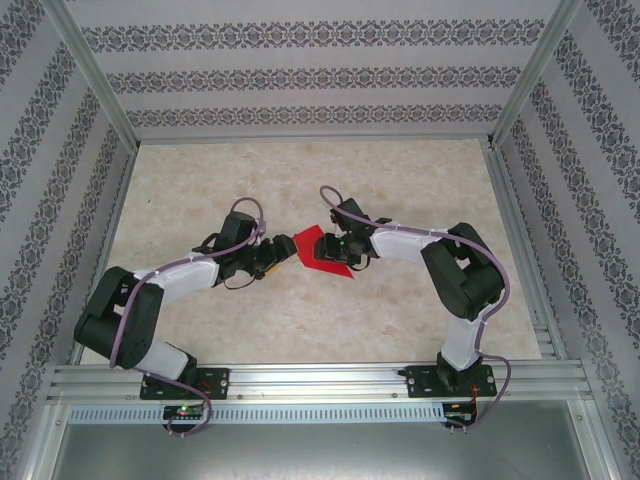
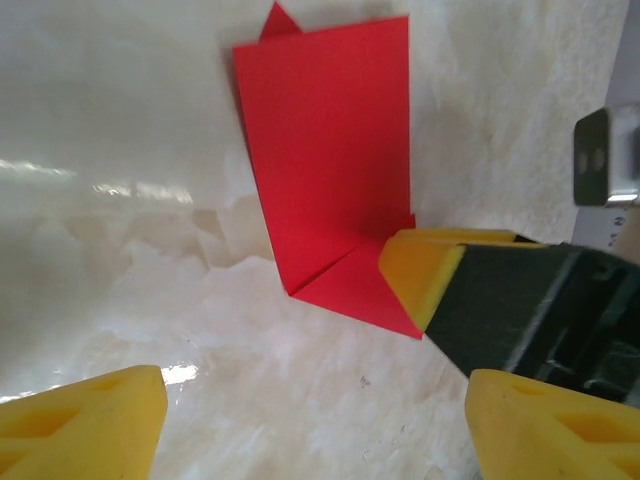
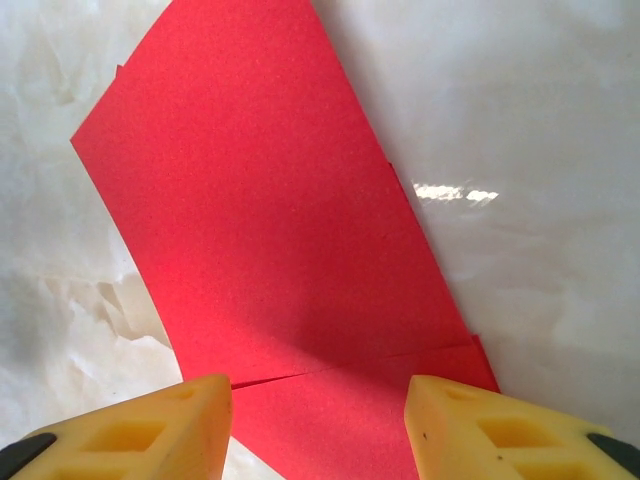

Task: Fold a paper plane with a square sheet of paper (pick it up from the middle)
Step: Fold the wing for the fifth time at the center of the table.

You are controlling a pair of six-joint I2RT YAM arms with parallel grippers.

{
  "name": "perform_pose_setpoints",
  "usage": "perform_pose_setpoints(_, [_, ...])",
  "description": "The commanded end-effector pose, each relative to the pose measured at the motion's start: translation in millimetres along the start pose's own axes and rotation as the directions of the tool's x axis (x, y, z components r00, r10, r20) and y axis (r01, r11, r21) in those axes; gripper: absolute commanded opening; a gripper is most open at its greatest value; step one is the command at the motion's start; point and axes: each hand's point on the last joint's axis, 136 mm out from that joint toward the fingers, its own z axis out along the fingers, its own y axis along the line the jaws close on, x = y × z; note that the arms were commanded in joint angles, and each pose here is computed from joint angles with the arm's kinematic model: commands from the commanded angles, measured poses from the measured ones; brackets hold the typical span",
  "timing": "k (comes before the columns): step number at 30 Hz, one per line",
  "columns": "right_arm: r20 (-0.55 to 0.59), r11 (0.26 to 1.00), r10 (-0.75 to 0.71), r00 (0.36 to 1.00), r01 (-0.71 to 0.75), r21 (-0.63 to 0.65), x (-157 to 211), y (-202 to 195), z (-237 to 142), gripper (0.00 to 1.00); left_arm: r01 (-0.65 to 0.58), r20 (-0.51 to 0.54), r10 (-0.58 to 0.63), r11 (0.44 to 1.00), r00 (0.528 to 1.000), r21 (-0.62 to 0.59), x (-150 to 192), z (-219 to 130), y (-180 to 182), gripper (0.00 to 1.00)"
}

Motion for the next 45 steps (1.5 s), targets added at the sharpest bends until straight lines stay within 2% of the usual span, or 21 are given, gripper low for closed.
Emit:
perform_pose_setpoints(1, [-0.026, 0.998, 0.061, 0.998, -0.062, -0.033, 8, -13, 5, 0.51, -0.006, -0.008, 0.007, 0.997, 1.0, 0.072, -2, 9, -27, 0.76])
perform_pose_setpoints(10, [-0.058, 0.97, 0.178, 0.982, -0.185, -0.158, 8, -22, 6, 0.51, 0.024, -0.065, -0.02, 0.997, 0.998, 0.069, 9, 38, -37, 0.69])
perform_pose_setpoints(19, [-0.073, 0.949, 0.216, 0.974, -0.227, -0.218, 8, -25, 5, 0.51, 0.053, -0.084, -0.049, 0.998, 0.995, 0.041, 12, 56, -36, 0.65])
perform_pose_setpoints(25, [-0.075, 0.943, 0.232, 0.97, -0.243, -0.228, 8, -30, 4, 0.51, 0.07, -0.079, -0.068, 0.997, 0.995, 0.016, 11, 62, -33, 0.6])
perform_pose_setpoints(32, [-0.077, 0.938, 0.242, 0.967, -0.254, -0.236, 8, -34, 4, 0.51, 0.082, -0.067, -0.083, 0.997, 0.994, -0.009, 8, 65, -29, 0.6])
perform_pose_setpoints(37, [-0.079, 0.935, 0.244, 0.967, -0.256, -0.245, 8, -33, 4, 0.51, 0.085, -0.065, -0.085, 0.996, 0.994, 0.008, 6, 69, -33, 0.6])
perform_pose_setpoints(45, [-0.077, 0.927, 0.251, 0.965, -0.262, -0.269, 6, -34, 1, 0.5, 0.084, -0.052, -0.082, 0.996, 0.995, 0.041, -1, 75, -41, 0.52])
